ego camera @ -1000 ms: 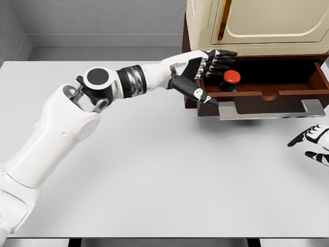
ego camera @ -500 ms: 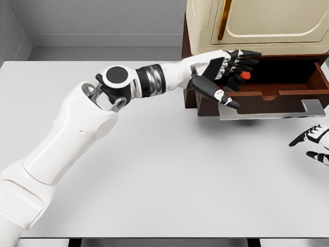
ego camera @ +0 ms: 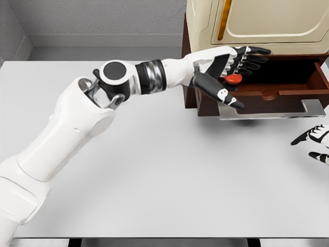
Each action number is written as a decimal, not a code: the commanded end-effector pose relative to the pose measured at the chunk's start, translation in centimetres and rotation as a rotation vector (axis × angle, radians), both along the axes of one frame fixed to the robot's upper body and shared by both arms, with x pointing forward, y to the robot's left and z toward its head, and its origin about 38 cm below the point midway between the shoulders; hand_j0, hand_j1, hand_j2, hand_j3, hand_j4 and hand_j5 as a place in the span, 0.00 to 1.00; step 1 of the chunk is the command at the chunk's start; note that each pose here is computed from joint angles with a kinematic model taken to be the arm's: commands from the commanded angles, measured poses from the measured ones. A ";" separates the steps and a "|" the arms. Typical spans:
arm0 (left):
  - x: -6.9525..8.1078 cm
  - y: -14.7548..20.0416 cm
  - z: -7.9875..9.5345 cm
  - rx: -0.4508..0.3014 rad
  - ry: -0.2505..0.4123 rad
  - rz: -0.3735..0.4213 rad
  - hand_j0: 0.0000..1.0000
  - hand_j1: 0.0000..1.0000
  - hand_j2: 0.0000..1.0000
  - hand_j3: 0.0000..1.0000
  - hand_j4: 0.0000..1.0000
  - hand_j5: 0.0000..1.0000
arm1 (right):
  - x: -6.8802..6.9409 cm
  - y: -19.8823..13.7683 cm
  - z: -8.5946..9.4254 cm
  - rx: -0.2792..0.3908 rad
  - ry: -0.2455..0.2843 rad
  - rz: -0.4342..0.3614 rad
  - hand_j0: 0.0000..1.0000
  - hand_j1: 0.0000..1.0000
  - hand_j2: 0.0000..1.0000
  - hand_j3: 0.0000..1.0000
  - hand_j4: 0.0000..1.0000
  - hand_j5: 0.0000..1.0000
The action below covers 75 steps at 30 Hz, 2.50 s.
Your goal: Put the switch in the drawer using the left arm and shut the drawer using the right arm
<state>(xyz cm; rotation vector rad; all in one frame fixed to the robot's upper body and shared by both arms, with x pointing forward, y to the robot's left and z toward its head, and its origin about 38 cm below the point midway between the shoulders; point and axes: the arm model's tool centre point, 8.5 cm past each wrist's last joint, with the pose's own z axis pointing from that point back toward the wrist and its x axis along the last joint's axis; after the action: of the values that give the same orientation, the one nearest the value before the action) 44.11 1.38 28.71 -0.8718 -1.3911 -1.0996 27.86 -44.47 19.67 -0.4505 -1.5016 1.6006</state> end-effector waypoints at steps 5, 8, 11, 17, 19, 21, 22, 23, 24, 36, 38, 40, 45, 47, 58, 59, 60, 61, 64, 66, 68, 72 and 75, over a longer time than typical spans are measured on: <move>0.6 4.6 -1.1 0.029 0.036 0.049 1.00 1.00 1.00 1.00 1.00 1.00 | 0.0 0.0 0.1 0.004 0.000 -0.001 0.65 0.65 0.65 0.65 0.65 0.65; 0.9 5.2 -1.3 0.037 0.038 0.064 1.00 1.00 1.00 1.00 1.00 1.00 | 0.0 0.1 0.1 0.005 0.001 0.001 0.65 0.65 0.65 0.65 0.65 0.65; 1.1 5.4 -1.4 0.036 0.043 0.072 1.00 1.00 1.00 1.00 1.00 1.00 | 0.0 0.1 0.1 0.005 -0.001 0.001 0.65 0.65 0.65 0.65 0.65 0.65; 1.7 4.7 -2.2 0.037 0.068 0.083 1.00 1.00 1.00 1.00 1.00 1.00 | 0.0 0.1 0.1 0.005 -0.001 0.001 0.65 0.65 0.65 0.65 0.65 0.65; 1.6 3.9 -2.3 0.035 0.074 0.071 1.00 1.00 1.00 1.00 1.00 1.00 | 0.0 0.1 0.1 0.005 -0.001 0.001 0.65 0.65 0.65 0.65 0.65 0.65; 1.5 3.0 -2.5 0.028 0.080 0.062 1.00 1.00 1.00 1.00 1.00 1.00 | 0.0 0.1 0.1 0.004 0.000 0.001 0.65 0.65 0.65 0.65 0.65 0.65; 1.4 2.5 -2.5 0.023 0.083 0.054 1.00 1.00 1.00 1.00 1.00 1.00 | 0.0 0.1 0.1 0.004 0.002 0.001 0.65 0.65 0.65 0.65 0.65 0.65; 1.2 2.2 -2.6 0.027 0.082 0.047 1.00 1.00 1.00 1.00 1.00 1.00 | 0.0 0.1 0.1 0.004 0.002 0.001 0.65 0.65 0.65 0.65 0.65 0.65; 1.2 1.8 -2.6 0.025 0.082 0.042 1.00 1.00 1.00 1.00 1.00 1.00 | 0.0 0.1 0.1 0.005 0.000 0.003 0.65 0.65 0.65 0.65 0.65 0.65; 2.1 -5.4 -1.5 0.071 0.007 0.040 1.00 1.00 1.00 1.00 1.00 1.00 | 0.0 0.1 0.1 0.005 0.000 0.000 0.65 0.65 0.65 0.65 0.65 0.65; 2.2 -5.4 -1.5 0.088 -0.013 0.049 1.00 1.00 1.00 1.00 1.00 1.00 | 0.0 0.0 0.1 0.006 -0.001 -0.001 0.65 0.65 0.65 0.65 0.65 0.65; 2.3 -5.4 -1.4 0.093 -0.020 0.053 1.00 1.00 1.00 1.00 1.00 1.00 | 0.0 0.0 0.0 0.005 0.002 -0.001 0.65 0.65 0.65 0.65 0.65 0.65; -3.8 -6.7 3.5 -0.030 -0.156 -0.102 1.00 1.00 1.00 1.00 1.00 1.00 | 0.0 0.1 0.1 0.007 0.000 0.001 0.64 0.64 0.64 0.64 0.64 0.64; -5.3 -3.5 4.4 -0.051 -0.173 -0.137 1.00 1.00 1.00 1.00 1.00 1.00 | 0.1 0.1 0.2 0.009 -0.006 0.001 0.64 0.64 0.64 0.64 0.64 0.64; -4.6 14.1 2.9 -0.052 -0.209 -0.081 1.00 1.00 1.00 1.00 1.00 1.00 | 0.2 0.3 0.5 0.018 -0.013 0.004 0.64 0.64 0.64 0.64 0.64 0.64; -4.7 15.8 2.8 -0.064 -0.249 -0.059 1.00 1.00 1.00 1.00 1.00 1.00 | 0.3 0.3 0.5 0.018 -0.015 0.002 0.62 0.62 0.62 0.62 0.62 0.62; -4.8 17.0 2.7 -0.065 -0.274 -0.041 1.00 1.00 1.00 1.00 1.00 1.00 | 0.3 0.2 0.5 0.018 -0.016 0.001 0.58 0.58 0.58 0.58 0.58 0.58; -4.9 18.3 2.5 -0.060 -0.282 -0.017 1.00 1.00 1.00 1.00 1.00 1.00 | 0.6 0.3 1.0 0.030 -0.028 -0.001 0.57 0.57 0.57 0.57 0.57 0.57; -5.6 22.3 1.6 -0.100 -0.322 0.073 1.00 1.00 1.00 1.00 1.00 1.00 | 0.7 0.3 1.2 0.053 -0.027 -0.008 0.53 0.53 0.53 0.53 0.53 0.53; -6.7 24.5 -1.1 -0.083 -0.347 0.137 1.00 1.00 1.00 1.00 1.00 1.00 | 0.7 0.4 1.3 0.074 -0.025 -0.013 0.53 0.53 0.53 0.53 0.53 0.53; -8.3 28.0 -3.1 0.031 -0.503 0.226 1.00 1.00 1.00 1.00 1.00 1.00 | 0.7 0.5 1.3 0.077 -0.023 -0.013 0.53 0.53 0.53 0.53 0.53 0.53; -10.4 31.6 -7.3 0.149 -0.665 0.326 1.00 1.00 1.00 1.00 1.00 1.00 | 0.9 0.3 1.6 0.090 -0.028 -0.021 0.53 0.53 0.53 0.53 0.53 0.53; -10.5 33.7 -9.9 0.147 -0.678 0.430 1.00 1.00 1.00 1.00 1.00 1.00 | 1.0 0.3 1.8 0.094 -0.038 -0.022 0.53 0.53 0.53 0.53 0.53 0.53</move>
<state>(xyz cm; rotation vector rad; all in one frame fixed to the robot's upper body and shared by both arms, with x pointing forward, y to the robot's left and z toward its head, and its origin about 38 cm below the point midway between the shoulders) 32.95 33.29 18.46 -0.1791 -1.8375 -1.1924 28.66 -44.08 20.88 -0.4590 -1.5633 1.5522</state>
